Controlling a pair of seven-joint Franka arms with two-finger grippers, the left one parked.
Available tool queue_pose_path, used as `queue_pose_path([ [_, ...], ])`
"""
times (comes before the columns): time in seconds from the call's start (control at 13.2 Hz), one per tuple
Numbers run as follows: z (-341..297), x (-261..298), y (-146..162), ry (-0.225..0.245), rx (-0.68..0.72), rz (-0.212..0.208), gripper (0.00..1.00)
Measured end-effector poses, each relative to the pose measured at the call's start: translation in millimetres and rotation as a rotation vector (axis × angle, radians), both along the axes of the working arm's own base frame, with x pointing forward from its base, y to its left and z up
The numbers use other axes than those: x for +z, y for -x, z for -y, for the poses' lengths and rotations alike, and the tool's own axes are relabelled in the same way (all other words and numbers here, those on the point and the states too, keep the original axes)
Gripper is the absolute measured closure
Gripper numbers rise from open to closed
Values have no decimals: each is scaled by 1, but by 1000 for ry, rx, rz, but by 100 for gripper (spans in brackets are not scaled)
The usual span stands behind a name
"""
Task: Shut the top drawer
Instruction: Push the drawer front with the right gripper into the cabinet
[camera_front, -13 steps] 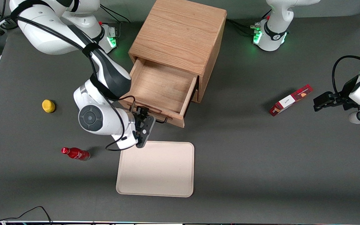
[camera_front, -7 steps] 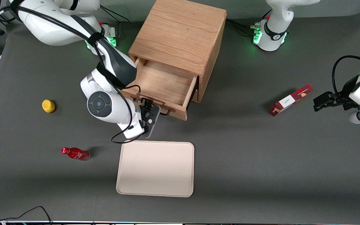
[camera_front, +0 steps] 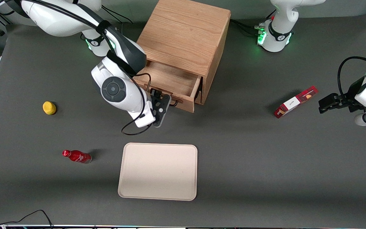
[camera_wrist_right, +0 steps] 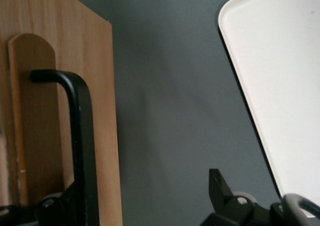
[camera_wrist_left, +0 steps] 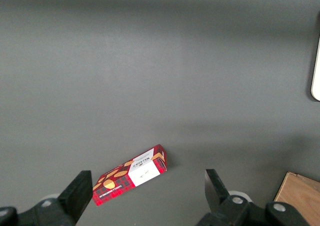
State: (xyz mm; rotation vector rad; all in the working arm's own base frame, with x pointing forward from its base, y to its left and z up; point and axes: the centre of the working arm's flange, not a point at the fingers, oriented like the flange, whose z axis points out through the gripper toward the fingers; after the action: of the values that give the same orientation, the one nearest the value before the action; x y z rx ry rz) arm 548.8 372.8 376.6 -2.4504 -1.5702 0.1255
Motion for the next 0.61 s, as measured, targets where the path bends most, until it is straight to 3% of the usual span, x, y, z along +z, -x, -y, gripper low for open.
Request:
queue_pose_path([
  [0.61, -43, 1, 65, 12, 13, -18, 0],
])
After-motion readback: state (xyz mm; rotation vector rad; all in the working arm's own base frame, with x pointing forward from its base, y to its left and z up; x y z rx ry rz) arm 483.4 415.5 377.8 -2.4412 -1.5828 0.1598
